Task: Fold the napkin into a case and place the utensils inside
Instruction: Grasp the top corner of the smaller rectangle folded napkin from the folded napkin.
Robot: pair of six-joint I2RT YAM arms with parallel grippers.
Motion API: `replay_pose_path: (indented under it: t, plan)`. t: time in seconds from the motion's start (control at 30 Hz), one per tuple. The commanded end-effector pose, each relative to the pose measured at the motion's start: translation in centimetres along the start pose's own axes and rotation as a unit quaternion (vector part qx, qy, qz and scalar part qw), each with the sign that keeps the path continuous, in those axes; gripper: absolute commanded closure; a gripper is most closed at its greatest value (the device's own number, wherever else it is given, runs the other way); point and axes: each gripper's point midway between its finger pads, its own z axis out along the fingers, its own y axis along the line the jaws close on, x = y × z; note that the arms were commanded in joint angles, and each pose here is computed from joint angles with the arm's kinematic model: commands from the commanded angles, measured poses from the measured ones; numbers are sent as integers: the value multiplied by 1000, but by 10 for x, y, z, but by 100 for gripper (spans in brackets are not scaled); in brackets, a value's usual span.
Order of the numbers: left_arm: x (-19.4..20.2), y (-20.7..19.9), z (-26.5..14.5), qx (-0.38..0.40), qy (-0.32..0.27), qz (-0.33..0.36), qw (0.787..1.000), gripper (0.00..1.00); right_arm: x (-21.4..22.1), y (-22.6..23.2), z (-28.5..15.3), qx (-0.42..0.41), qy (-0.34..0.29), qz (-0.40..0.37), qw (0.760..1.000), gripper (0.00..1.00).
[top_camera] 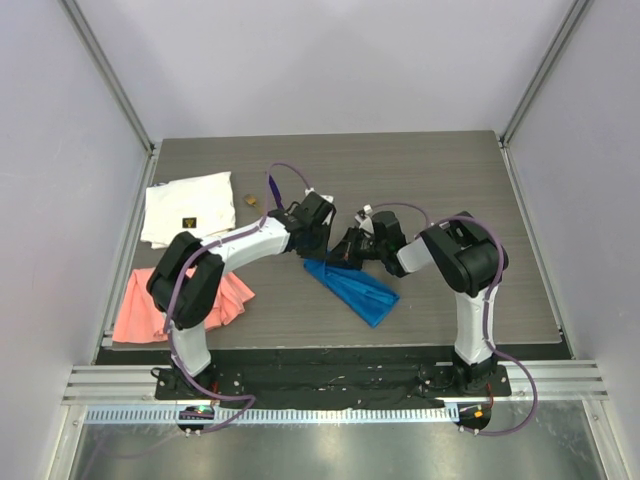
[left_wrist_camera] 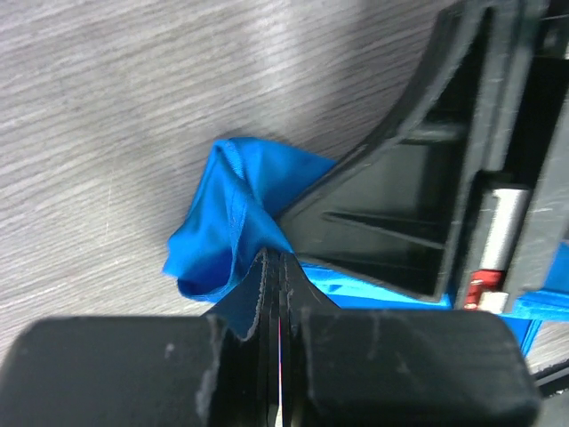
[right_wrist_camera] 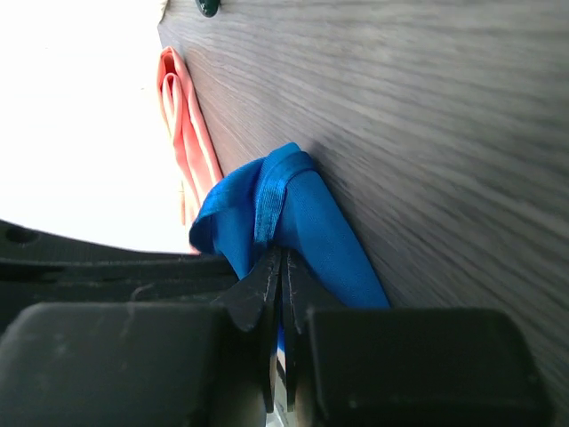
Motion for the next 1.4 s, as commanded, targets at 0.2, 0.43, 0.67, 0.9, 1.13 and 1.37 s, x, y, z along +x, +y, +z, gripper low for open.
replay_pose_path:
  t: [0.2,0.43,0.67,0.9,1.13,1.37]
  plan:
    - [-22,-2,-28,15,-55,-25,998,67,-9,15,9,-16,-2,-31,999,90]
    - [-18,25,-43,47,-85,-104,990,67,-7,18,6,-21,5,-33,999,90]
    - [-6,30,-21,78,-61,-90,991,66,-7,26,5,-30,12,-37,999,91]
    - [-12,30,-2,118,-59,-78,988,64,-6,23,7,-29,17,-40,999,91]
    - [-13,36,6,111,-62,-70,989,64,-9,22,12,-28,21,-47,998,91]
    - [-11,36,7,110,-59,-84,989,64,-13,9,27,-19,20,-47,998,91]
